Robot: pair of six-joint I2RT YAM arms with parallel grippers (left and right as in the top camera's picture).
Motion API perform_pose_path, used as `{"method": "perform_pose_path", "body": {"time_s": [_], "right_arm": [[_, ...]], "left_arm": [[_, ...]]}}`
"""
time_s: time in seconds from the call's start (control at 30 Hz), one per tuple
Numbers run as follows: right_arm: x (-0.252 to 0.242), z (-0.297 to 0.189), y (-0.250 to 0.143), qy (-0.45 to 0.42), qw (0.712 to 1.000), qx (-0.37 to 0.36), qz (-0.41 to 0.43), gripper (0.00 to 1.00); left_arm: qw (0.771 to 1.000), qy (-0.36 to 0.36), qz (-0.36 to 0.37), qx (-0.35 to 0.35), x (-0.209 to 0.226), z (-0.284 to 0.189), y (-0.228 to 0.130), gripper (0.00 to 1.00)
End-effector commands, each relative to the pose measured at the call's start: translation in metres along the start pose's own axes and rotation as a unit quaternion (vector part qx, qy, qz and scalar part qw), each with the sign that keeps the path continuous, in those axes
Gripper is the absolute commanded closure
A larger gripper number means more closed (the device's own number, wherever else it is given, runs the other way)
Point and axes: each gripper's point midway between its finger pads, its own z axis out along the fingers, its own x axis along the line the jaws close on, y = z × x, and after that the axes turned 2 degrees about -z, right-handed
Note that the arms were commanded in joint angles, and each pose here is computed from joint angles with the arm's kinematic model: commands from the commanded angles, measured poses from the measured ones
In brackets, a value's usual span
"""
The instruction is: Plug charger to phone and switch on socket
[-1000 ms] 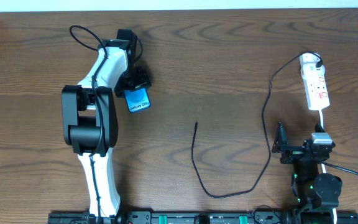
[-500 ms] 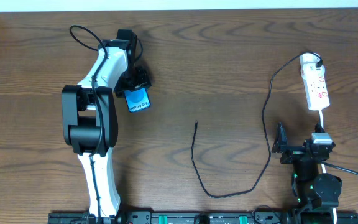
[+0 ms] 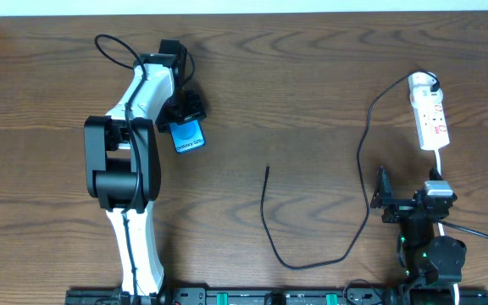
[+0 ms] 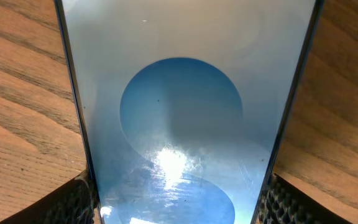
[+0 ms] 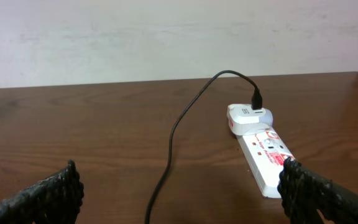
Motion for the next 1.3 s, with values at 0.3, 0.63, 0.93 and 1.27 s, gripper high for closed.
{"method": "perform_pose_path", "body": {"time_s": [0.3, 0.63, 0.93, 1.27], "right_arm": [[0.005, 0.000, -0.001, 0.011, 1.000, 0.001, -0.005, 0.01], [0.005, 0.000, -0.001, 0.011, 1.000, 0.001, -0.005, 0.01], [0.005, 0.000, -0.001, 0.011, 1.000, 0.001, -0.005, 0.01], [0.005, 0.000, -0.001, 0.011, 1.000, 0.001, -0.005, 0.01]], "left_arm": [[0.999, 0.016, 0.002, 0.028, 0.006, 0.021, -0.009, 0.93], [1.000, 0.010, 0.003, 0.014, 0.004, 0.007, -0.006, 0.93], [1.000, 0.010, 0.005, 0.014, 0.005, 0.001, -0.008, 0.93], [1.000, 0.018, 0.008, -0.003, 0.009, -0.014, -0.004, 0.93]]}}
